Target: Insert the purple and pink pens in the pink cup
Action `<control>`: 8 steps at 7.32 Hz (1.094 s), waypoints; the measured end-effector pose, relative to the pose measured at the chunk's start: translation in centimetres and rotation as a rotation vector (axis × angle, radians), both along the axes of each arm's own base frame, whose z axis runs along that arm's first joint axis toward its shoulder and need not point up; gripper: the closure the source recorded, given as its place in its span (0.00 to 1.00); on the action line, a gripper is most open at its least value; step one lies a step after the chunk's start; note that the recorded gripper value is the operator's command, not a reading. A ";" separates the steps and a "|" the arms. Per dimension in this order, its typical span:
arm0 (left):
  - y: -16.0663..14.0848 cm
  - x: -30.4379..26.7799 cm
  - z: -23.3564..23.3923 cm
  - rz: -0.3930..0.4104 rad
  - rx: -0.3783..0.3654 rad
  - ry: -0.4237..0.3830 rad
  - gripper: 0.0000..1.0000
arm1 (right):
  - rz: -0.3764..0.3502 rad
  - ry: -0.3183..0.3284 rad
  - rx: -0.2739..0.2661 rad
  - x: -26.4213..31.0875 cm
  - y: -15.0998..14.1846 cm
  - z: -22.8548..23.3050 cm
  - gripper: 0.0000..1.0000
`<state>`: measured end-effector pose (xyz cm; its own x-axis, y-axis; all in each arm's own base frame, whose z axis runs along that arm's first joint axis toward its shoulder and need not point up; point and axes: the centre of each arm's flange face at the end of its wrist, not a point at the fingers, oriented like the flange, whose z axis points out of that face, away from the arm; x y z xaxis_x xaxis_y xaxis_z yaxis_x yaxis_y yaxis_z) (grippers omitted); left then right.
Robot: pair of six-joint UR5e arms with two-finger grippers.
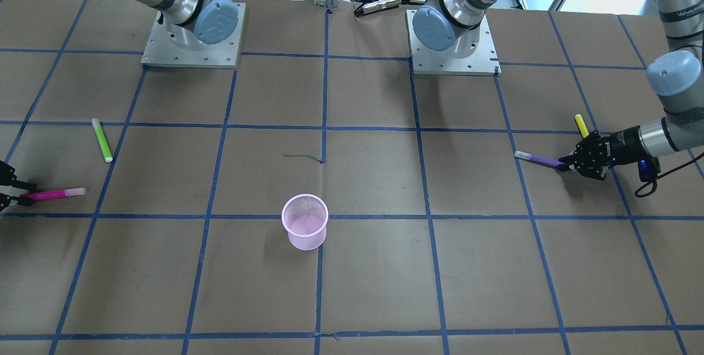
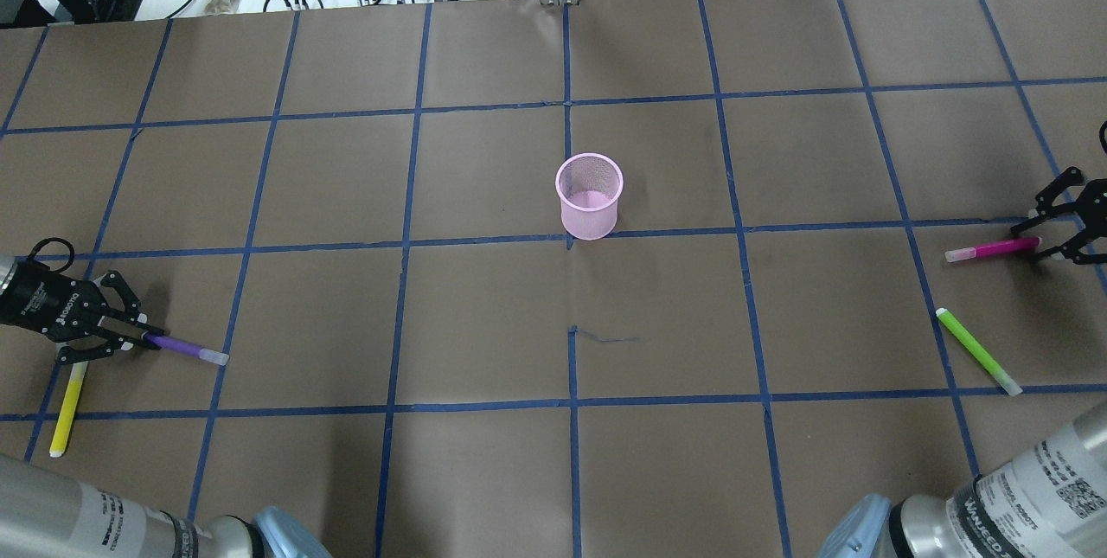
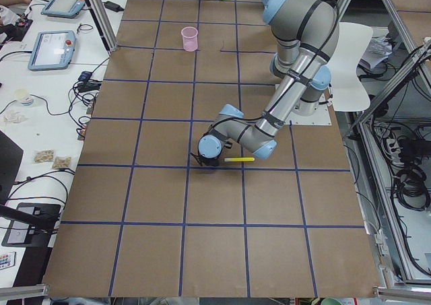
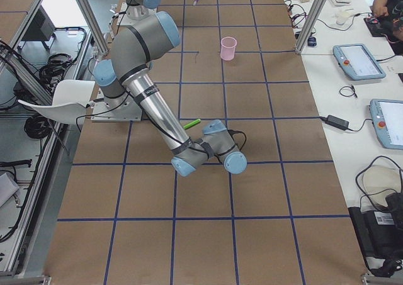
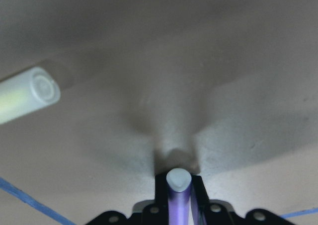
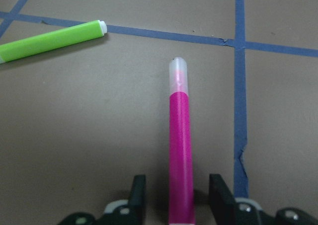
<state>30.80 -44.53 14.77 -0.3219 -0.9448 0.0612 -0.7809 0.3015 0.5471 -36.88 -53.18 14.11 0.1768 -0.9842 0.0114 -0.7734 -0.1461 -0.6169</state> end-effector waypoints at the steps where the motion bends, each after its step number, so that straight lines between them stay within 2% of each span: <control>1: -0.1 0.2 0.6 0.000 -0.005 -0.009 0.89 | -0.002 0.000 0.003 0.0 0.0 0.0 0.93; 4: -1.7 1.6 5.4 -0.008 -0.006 -0.021 0.95 | -0.039 0.020 0.013 0.0 -0.1 2.2 0.97; 6: -2.4 1.5 9.7 -0.022 -0.014 -0.033 0.95 | -0.105 0.070 0.035 2.0 -0.3 8.3 0.97; 8: -2.3 0.1 14.0 -0.047 -0.047 -0.053 0.96 | -0.170 0.163 0.064 8.8 -2.1 16.7 0.97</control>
<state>30.95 -46.82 28.76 -0.3700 -0.9249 0.0868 -0.7927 0.3631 0.4898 -28.09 -55.27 30.83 0.0033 -0.9977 -0.0674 -0.8734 0.0300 -0.4860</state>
